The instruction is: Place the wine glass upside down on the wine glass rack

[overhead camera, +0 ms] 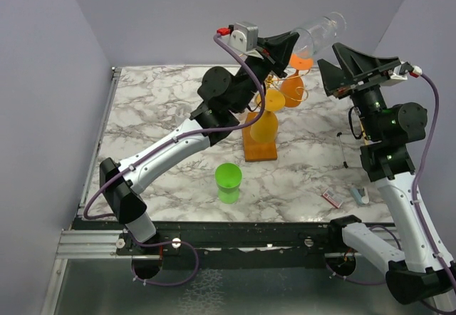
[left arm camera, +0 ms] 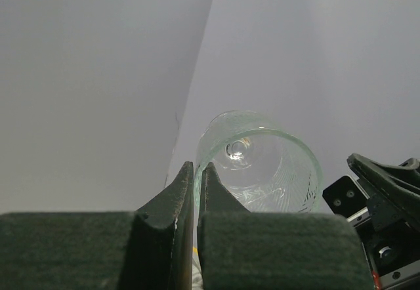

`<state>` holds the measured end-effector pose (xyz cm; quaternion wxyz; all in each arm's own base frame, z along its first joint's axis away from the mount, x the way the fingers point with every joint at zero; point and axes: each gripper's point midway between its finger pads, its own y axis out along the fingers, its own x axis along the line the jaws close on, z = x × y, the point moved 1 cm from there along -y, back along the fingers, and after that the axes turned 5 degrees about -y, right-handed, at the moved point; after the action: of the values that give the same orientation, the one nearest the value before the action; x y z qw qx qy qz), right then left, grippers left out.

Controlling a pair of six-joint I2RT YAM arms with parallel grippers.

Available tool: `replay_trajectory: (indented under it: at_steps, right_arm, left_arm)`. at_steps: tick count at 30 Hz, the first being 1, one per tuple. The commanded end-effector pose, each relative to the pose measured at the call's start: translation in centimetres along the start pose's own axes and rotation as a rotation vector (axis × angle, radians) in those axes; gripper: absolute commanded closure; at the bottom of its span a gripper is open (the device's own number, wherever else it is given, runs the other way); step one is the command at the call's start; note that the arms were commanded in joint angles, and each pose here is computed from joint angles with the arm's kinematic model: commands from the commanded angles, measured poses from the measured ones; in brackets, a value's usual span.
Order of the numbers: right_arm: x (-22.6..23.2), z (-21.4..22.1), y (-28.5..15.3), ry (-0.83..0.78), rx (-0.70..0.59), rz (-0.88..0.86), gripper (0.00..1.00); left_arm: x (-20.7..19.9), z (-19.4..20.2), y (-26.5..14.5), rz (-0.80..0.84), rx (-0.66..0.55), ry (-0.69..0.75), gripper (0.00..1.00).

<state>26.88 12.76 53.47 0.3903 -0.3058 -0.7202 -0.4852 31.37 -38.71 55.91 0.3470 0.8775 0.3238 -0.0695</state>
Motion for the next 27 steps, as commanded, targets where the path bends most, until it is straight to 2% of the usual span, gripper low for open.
replay_trajectory:
  at_steps: [1,7,20,23,27]
  right_arm:
    - [1.4,-1.1,0.8,0.052,-0.049,-0.038,0.08]
    - [0.1,-1.2,1.8,0.104,-0.049,0.013,0.09]
    - [0.5,-1.0,2.7,0.107,-0.026,-0.020,0.09]
    - [0.4,-0.6,2.8,0.120,-0.005,-0.017,0.13]
    - [0.6,-0.4,2.6,0.144,0.014,-0.017,0.25]
  left_arm:
    - [-1.9,-4.2,0.2,0.031,-0.148,-0.031,1.00]
    - [-2.5,-2.7,-0.1,0.046,-0.127,-0.033,1.00]
    - [-2.6,-0.2,-0.7,0.045,-0.091,0.003,1.00]
    - [-2.5,0.2,-0.6,0.037,-0.088,0.014,1.00]
    - [-2.3,0.5,-0.6,0.024,-0.086,0.034,1.00]
